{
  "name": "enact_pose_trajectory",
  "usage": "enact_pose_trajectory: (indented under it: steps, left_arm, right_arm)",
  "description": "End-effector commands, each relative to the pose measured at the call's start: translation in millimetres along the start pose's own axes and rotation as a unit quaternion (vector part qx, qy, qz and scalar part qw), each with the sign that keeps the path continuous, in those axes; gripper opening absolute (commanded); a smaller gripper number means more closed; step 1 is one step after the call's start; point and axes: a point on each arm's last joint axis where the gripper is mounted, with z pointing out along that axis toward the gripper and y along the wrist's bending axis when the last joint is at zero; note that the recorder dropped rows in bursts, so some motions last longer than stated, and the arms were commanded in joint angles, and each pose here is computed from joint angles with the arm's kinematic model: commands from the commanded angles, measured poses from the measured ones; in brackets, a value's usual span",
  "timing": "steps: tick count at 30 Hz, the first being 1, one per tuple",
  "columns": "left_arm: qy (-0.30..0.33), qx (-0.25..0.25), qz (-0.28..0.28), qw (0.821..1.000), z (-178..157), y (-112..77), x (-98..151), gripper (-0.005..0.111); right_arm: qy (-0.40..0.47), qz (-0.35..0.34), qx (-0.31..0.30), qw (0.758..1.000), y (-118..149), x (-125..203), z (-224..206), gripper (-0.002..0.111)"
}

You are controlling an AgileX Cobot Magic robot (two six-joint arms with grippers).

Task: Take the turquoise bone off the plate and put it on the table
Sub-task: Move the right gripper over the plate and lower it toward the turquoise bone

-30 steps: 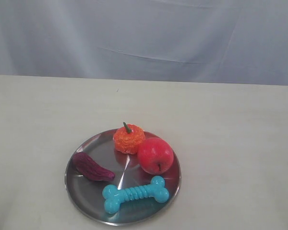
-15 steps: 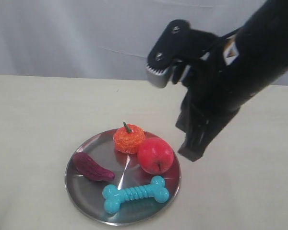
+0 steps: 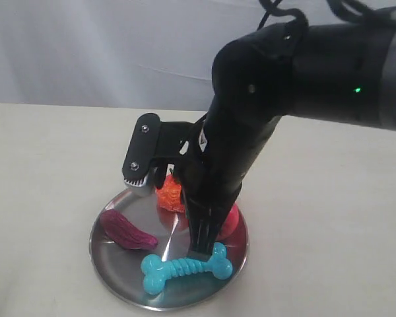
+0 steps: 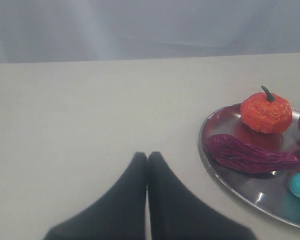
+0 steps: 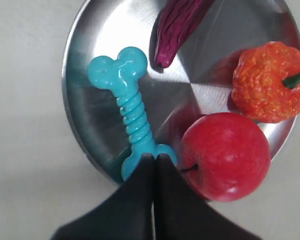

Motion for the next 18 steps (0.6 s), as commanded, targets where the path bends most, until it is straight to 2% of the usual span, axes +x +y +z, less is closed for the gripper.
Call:
enact_pose_trajectory:
  steps: [1, 4, 13, 15, 18]
  left_arm:
    - [0.001, 0.001, 0.000, 1.000, 0.3, -0.1, 0.9, 0.000]
    - [0.001, 0.001, 0.000, 1.000, 0.3, -0.1, 0.9, 0.000]
    - [0.001, 0.001, 0.000, 1.000, 0.3, -0.1, 0.9, 0.000]
    - [0.001, 0.001, 0.000, 1.000, 0.3, -0.1, 0.9, 0.000]
    - [0.001, 0.001, 0.000, 1.000, 0.3, -0.1, 0.9, 0.000]
  right_arm:
    - [-0.010, -0.057, 0.004, 0.998, -3.3, -6.6, 14.7, -0.001]
    - [-0.002, -0.087, -0.014, 0.996, -1.9, -7.4, 28.9, -0.001]
    - [0.035, -0.089, -0.049, 0.994, 0.5, -4.8, 68.4, 0.001]
    - [0.037, -0.087, -0.054, 0.994, 1.2, -4.7, 72.0, 0.009]
    - [0.035, -0.083, -0.059, 0.994, 2.0, -5.0, 72.6, 0.028]
